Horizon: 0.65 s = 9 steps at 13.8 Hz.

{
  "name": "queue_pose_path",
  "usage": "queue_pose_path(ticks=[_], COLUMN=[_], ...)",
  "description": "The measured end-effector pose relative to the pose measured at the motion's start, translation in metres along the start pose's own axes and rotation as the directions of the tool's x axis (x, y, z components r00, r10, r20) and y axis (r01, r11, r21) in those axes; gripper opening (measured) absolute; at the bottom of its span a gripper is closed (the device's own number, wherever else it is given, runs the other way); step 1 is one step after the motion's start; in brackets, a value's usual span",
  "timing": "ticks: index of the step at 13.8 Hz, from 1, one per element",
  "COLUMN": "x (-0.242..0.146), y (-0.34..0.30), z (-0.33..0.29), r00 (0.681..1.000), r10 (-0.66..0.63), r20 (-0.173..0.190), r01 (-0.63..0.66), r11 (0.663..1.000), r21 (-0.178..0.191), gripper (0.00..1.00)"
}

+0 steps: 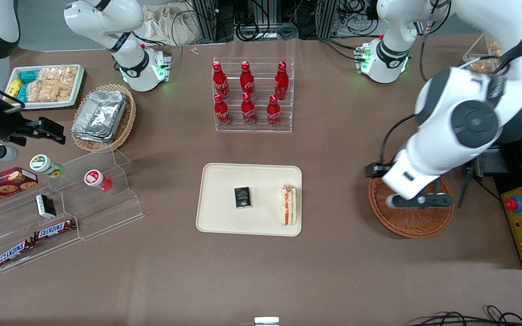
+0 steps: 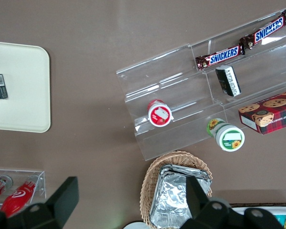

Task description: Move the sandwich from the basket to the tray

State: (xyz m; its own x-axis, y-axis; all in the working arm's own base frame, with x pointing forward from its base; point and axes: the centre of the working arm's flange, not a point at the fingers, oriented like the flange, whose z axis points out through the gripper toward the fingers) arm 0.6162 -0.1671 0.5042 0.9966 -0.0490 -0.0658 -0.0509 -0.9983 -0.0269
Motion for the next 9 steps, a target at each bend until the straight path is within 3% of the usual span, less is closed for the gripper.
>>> queue_pose_path(ticks=[6,9], x=[-0.044,-0.047], y=[-0.118,-0.155], z=[-0.020,-0.021], r00=[0.993,0.987], r10=[0.115,0.160], r20=[0.009,0.014], r01=[-0.115,-0.160], r11=[0.993,0.987], r21=[0.036,0.031], gripper=[1.00,1.00])
